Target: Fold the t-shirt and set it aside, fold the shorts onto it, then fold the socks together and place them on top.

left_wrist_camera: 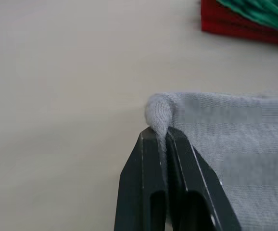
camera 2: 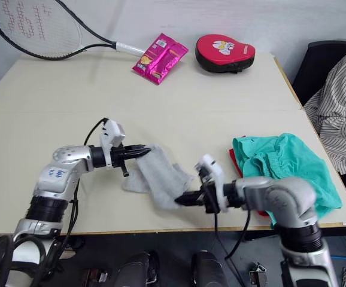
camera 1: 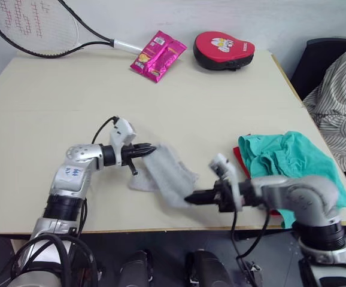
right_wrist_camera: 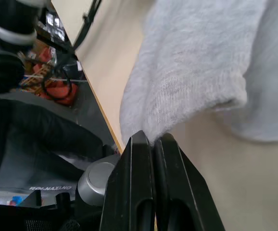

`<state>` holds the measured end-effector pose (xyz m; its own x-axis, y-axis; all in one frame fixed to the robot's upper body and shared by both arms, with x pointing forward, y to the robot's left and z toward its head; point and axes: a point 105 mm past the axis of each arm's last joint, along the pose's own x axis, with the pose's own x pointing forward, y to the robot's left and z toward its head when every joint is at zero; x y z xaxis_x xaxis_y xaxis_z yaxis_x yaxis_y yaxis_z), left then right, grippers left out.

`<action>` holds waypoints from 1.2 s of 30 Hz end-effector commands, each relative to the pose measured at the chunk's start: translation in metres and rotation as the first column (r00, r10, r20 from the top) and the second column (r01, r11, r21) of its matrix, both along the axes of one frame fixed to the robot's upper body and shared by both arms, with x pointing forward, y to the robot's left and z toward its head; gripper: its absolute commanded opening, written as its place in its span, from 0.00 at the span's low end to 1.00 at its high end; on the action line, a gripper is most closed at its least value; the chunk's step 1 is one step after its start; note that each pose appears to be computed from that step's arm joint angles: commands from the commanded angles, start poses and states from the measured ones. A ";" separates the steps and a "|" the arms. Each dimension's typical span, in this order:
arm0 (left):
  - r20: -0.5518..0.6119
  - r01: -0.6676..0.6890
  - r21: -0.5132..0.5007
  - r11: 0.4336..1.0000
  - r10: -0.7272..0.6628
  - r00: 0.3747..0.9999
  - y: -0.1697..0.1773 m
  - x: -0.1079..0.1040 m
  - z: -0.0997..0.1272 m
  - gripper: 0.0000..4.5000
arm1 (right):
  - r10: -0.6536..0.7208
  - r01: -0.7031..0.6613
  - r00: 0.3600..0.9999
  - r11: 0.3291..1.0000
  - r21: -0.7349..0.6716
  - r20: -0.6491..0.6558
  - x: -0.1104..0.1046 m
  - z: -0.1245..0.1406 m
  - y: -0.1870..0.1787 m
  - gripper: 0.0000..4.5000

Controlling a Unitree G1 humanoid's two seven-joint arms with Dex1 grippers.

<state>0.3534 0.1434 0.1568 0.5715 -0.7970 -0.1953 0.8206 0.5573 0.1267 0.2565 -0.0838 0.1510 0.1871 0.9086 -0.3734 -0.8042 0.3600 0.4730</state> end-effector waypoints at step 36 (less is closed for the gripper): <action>0.007 -0.448 -0.184 0.875 0.457 0.889 0.006 -0.076 -0.035 0.00 | 0.145 -0.139 0.989 0.982 -0.131 0.038 0.066 0.001 -0.014 0.00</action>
